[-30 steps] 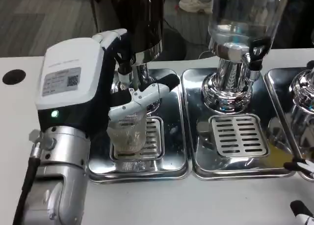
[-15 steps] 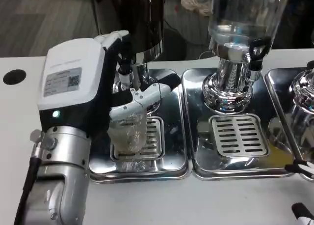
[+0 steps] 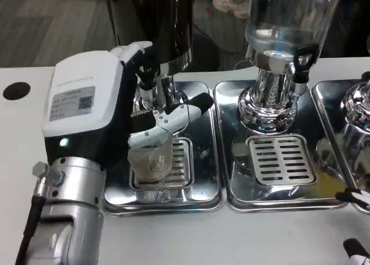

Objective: Grasp the cup under the faucet to collect the drink, then remove the cup.

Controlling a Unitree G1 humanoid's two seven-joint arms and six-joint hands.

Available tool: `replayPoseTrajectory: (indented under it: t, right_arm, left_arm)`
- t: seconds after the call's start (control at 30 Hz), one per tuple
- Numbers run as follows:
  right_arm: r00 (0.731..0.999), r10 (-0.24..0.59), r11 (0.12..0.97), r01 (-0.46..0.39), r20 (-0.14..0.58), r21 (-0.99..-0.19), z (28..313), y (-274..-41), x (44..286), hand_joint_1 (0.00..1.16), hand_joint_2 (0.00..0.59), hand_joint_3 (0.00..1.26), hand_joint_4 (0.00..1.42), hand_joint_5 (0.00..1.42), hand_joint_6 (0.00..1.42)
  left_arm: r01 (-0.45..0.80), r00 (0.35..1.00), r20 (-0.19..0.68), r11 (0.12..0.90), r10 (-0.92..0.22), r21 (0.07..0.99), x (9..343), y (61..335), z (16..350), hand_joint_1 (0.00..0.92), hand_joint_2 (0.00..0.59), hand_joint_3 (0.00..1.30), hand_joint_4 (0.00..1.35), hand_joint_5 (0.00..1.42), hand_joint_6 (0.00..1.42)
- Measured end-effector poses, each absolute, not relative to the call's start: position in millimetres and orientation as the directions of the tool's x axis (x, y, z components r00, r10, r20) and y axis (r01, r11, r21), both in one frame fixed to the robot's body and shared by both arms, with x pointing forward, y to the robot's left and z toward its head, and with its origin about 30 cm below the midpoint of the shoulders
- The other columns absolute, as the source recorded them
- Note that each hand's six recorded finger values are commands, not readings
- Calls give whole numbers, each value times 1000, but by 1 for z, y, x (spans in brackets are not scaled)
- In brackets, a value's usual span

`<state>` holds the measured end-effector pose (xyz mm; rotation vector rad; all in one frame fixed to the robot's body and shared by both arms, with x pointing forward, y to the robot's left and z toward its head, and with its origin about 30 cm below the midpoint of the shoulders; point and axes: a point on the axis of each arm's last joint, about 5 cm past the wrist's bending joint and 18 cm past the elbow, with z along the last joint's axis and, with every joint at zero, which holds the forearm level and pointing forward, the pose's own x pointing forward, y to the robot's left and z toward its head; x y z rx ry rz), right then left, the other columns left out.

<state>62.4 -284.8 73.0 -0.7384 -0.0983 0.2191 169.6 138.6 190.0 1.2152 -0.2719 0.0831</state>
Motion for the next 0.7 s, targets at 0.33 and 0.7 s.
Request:
replayPoseTrajectory:
  t: [0.33,0.7]
  right_arm:
    - [972,233,718,-164,12,-676,73,-285,62,474,371,213,121,72,0]
    - [969,246,713,-158,33,-683,77,-283,64,474,371,214,121,79,0]
  left_arm:
    - [-203,964,251,365,-90,909,165,139,187,29,52,355,323,664,886]
    - [-196,964,247,369,-96,909,162,138,185,29,52,355,327,665,886]
